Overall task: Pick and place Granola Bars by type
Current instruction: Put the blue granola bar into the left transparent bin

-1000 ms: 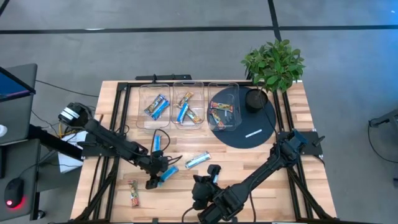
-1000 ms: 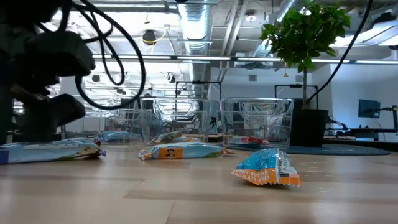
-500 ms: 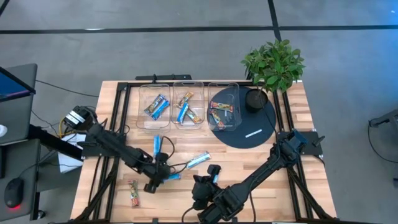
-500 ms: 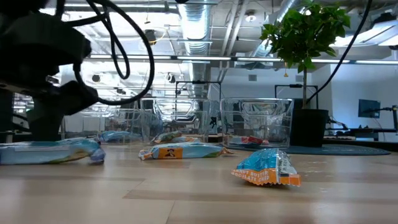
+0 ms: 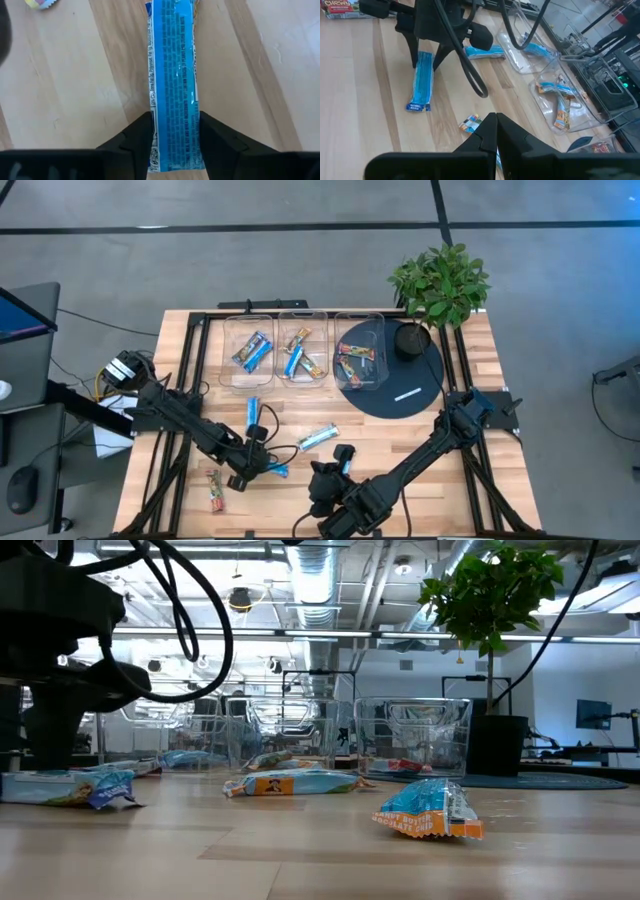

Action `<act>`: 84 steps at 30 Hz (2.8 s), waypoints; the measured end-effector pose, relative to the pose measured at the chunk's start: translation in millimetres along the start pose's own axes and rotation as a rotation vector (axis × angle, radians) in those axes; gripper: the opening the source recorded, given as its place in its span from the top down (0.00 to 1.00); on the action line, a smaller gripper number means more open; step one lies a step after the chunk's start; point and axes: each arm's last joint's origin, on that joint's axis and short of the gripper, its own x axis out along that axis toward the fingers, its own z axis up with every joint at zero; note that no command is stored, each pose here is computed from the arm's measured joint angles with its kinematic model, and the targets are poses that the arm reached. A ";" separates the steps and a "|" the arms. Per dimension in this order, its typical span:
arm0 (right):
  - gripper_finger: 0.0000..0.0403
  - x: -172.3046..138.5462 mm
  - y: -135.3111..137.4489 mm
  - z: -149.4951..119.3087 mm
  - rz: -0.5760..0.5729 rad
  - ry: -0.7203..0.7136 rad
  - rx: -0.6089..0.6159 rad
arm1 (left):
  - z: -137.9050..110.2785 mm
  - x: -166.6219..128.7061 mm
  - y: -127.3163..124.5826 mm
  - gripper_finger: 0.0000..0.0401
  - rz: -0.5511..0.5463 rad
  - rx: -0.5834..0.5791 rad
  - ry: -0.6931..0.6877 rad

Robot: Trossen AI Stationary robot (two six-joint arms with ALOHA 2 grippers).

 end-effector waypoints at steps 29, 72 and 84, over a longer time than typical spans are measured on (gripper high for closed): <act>1.00 -0.1 -0.1 0.1 0.000 0.000 0.000 | 1.8 -0.1 2.5 0.75 0.043 -0.066 -0.025; 1.00 -0.3 0.5 -0.7 0.024 0.019 -0.002 | 46.1 -151.4 105.3 0.78 0.961 -0.330 0.287; 1.00 0.5 1.4 -2.0 0.038 0.035 -0.009 | 1.4 -149.6 191.9 0.78 0.875 -0.599 0.348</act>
